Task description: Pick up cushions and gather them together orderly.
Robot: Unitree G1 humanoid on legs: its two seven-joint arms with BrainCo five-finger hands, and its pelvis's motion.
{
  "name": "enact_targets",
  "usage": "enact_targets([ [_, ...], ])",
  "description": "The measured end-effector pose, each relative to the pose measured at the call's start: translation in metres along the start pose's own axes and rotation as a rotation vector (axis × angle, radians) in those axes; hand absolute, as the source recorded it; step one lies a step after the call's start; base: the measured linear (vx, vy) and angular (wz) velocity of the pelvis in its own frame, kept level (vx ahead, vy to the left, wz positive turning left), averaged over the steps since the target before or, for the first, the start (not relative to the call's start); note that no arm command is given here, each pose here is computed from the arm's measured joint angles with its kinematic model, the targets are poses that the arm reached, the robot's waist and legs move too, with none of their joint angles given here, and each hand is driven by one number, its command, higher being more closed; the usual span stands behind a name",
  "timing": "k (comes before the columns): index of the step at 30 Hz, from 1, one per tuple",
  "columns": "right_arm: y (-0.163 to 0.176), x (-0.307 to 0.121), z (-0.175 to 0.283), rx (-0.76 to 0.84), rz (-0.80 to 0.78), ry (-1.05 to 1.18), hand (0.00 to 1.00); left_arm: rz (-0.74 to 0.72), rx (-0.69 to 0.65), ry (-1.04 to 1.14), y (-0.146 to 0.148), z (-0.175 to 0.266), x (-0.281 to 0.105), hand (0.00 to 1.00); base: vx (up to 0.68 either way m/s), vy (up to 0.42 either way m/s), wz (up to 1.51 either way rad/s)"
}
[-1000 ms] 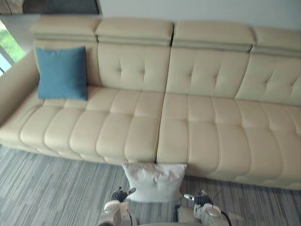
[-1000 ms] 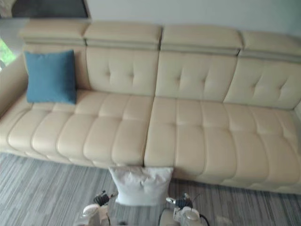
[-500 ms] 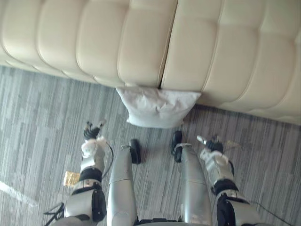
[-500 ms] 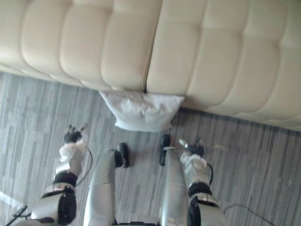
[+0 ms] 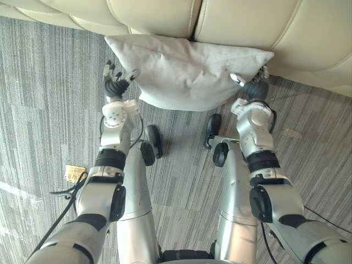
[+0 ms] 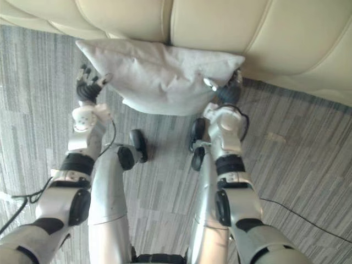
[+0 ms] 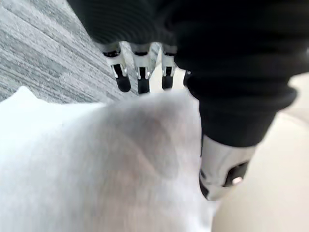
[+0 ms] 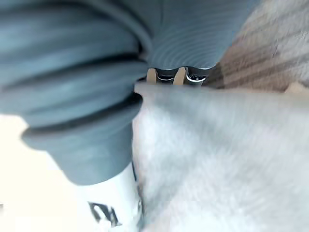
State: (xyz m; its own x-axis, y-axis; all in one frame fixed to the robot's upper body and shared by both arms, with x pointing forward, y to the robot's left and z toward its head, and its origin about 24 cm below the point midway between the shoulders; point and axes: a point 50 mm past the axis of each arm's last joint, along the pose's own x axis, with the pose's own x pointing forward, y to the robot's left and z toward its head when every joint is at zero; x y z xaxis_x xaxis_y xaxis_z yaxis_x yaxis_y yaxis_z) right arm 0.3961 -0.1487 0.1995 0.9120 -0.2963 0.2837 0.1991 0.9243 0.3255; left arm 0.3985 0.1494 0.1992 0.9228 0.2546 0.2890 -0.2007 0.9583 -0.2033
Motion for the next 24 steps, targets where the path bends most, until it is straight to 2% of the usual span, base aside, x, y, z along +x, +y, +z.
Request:
enact_targets([
  [8,-0.01,-0.012,-0.004,-0.013,-0.001,-0.022,1.0,-0.003,0.043,-0.048,-0.001,0.007,-0.003,1.0,0.0,0.0,0.0],
  [14,-0.031,-0.041,-0.023,-0.002,-0.017,-0.007,1.0,-0.078,0.061,-0.047,-0.005,-0.014,-0.03,1.0,-0.06,0.01,-0.08],
  [19,-0.058,-0.086,-0.045,-0.004,-0.042,0.027,1.0,-0.125,0.009,0.026,-0.003,-0.051,-0.078,1.0,0.05,-0.059,-0.03],
  [24,-0.078,-0.119,-0.045,-0.052,-0.03,0.018,1.0,-0.132,-0.07,0.095,0.003,-0.071,-0.124,1.0,0.2,-0.059,-0.08],
])
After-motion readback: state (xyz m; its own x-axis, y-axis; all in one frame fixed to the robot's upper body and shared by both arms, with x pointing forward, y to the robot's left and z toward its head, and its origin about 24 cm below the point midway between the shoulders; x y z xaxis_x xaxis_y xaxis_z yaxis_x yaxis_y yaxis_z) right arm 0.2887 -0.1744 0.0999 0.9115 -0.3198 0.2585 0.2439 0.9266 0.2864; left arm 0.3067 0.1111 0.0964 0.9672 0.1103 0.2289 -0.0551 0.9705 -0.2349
